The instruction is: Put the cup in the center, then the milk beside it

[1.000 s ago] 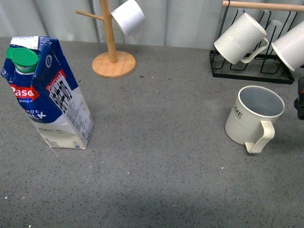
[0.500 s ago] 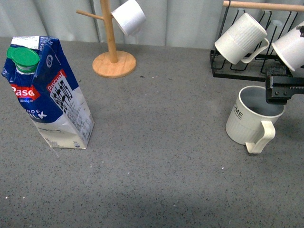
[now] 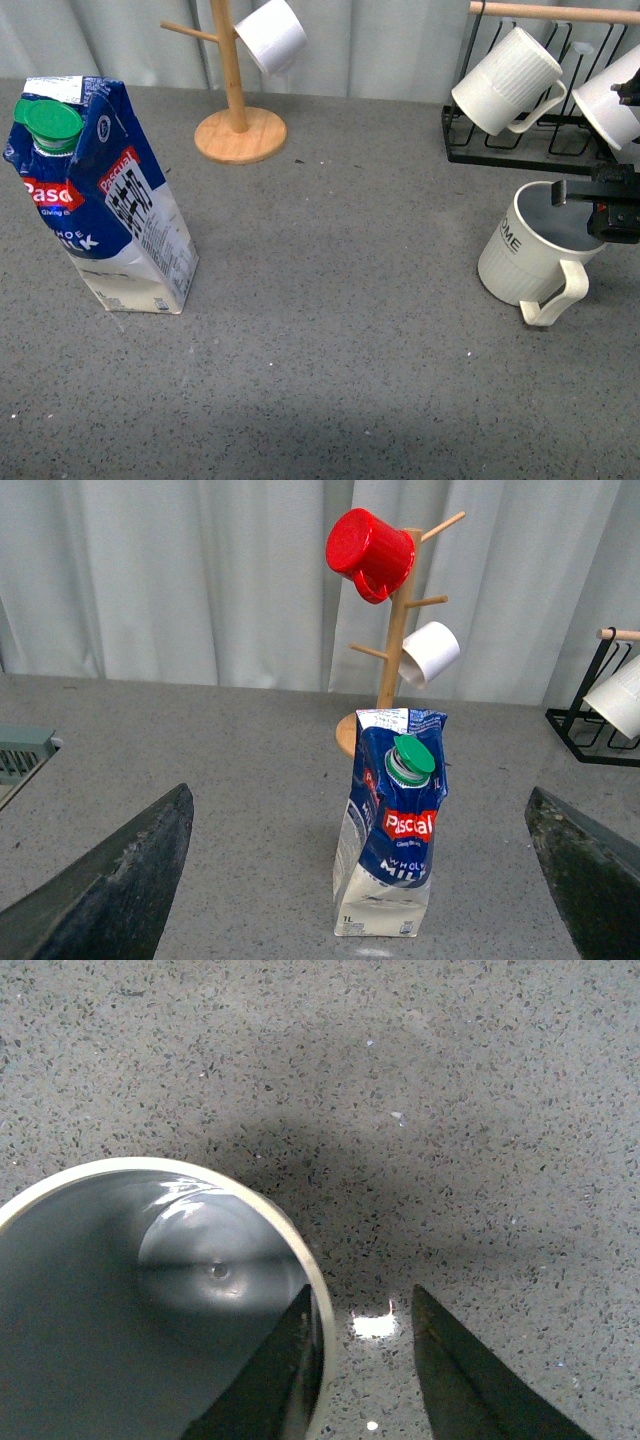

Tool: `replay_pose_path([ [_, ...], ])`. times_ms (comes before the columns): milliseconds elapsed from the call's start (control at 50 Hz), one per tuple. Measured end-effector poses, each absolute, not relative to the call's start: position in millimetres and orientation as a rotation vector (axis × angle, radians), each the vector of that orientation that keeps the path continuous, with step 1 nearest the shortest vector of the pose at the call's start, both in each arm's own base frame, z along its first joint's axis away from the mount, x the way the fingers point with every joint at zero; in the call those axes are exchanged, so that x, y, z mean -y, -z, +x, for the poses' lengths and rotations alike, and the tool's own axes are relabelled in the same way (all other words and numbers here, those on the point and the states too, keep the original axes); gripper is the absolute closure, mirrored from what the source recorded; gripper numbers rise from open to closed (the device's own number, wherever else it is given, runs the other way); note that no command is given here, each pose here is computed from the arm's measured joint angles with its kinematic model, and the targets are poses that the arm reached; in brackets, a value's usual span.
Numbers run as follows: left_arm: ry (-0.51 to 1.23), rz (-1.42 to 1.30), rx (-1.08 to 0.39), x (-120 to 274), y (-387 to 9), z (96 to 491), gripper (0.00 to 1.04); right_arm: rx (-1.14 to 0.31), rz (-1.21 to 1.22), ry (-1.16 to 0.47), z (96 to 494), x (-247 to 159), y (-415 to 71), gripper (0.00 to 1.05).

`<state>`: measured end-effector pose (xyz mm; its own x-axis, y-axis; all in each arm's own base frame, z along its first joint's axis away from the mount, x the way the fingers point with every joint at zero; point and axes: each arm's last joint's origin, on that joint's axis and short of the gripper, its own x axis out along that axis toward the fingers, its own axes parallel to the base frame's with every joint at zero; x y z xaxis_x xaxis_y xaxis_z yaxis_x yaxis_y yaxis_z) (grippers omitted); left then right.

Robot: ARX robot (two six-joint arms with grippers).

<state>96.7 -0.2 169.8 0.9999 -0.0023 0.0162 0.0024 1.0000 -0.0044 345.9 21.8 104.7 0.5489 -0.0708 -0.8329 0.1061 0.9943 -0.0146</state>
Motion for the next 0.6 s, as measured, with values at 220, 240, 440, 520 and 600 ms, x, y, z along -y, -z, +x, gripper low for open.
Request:
replay_pose_path([
  [220, 0.002, -0.004, 0.016, 0, -170, 97, 0.07, -0.98, 0.073, 0.094, 351, -26, -111, 1.04],
  [240, 0.002, -0.004, 0.016, 0, -170, 97, 0.07, -0.98, 0.075, 0.094, 351, -26, -111, 1.04],
  [440, 0.002, -0.004, 0.016, 0, -170, 97, 0.07, -1.002, 0.094, 0.051, 347, -38, -119, 1.04],
  [520, 0.002, -0.004, 0.016, 0, -170, 97, 0.07, -0.996, 0.098, 0.005, 344, -52, -126, 1.04],
  [600, 0.002, -0.004, 0.016, 0, -170, 97, 0.07, -0.981, 0.085, -0.035, 343, -70, -131, 1.04],
])
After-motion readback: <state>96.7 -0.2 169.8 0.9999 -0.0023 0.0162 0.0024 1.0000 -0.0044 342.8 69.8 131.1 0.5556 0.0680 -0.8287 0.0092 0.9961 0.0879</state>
